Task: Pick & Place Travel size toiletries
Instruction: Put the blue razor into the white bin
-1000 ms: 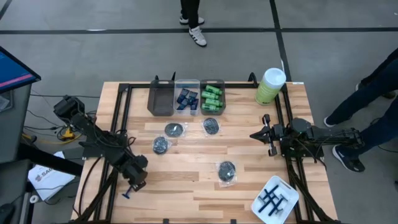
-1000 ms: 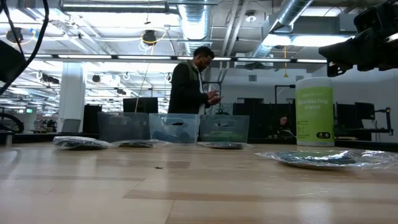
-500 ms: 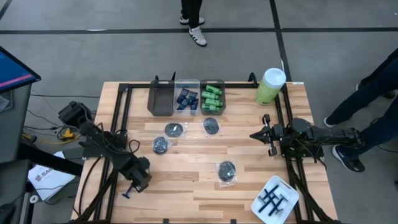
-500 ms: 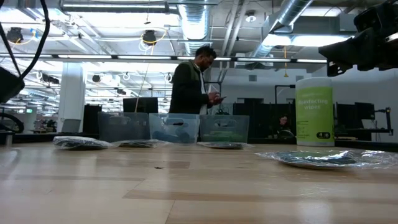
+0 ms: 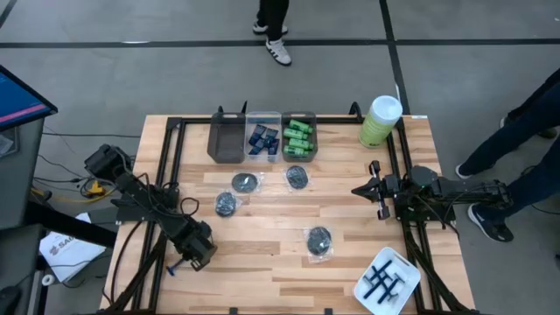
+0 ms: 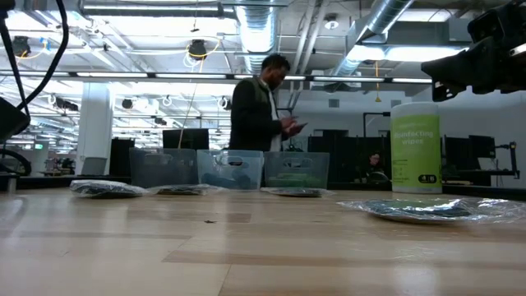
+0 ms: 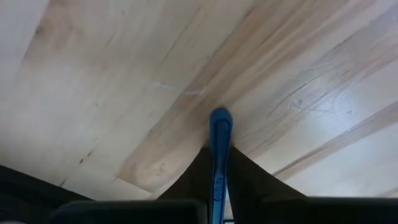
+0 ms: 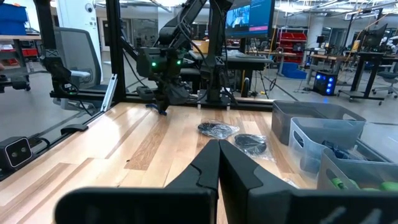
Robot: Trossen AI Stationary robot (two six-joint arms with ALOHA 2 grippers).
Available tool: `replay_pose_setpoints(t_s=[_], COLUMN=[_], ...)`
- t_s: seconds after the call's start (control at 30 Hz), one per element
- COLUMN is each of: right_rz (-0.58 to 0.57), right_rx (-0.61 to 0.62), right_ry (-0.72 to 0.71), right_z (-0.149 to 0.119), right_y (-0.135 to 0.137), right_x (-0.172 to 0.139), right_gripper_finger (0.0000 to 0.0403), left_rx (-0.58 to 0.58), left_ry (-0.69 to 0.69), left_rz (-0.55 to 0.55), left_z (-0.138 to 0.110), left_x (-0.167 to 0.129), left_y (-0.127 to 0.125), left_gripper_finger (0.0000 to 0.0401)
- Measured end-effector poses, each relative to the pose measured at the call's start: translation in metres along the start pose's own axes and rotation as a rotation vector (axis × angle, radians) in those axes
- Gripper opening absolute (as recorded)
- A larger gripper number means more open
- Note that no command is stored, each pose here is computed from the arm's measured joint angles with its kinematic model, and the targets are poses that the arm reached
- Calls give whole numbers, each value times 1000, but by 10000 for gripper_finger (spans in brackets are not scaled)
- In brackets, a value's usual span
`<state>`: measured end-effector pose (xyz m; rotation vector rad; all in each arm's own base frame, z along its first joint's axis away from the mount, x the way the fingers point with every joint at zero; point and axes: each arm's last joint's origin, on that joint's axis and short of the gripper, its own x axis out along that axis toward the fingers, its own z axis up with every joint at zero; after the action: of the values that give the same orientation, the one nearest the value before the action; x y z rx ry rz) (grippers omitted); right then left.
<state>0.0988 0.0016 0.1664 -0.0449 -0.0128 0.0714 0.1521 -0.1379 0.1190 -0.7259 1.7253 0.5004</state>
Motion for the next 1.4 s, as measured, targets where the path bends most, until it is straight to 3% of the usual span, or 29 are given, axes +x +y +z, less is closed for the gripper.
replay_pose_setpoints(t_s=[0.27,0.77,1.17,1.4], right_rz=[0,0,0,0], right_rx=[0,0,0,0], right_ry=[0,0,0,0], right_z=[0,0,0,0], right_y=[0,0,0,0], right_x=[0,0,0,0], right_gripper_finger=[0,0,0,0], left_rx=[-33,-183,-52,103], left_ry=[-51,-574,-982,-1261], left_rz=[-74,-467,-859,-933], left_z=[9,45,72,93], left_x=[-15,-102,-157,-178], left_y=[-3,-2,-15,-23], left_gripper_finger=[15,14,14,14])
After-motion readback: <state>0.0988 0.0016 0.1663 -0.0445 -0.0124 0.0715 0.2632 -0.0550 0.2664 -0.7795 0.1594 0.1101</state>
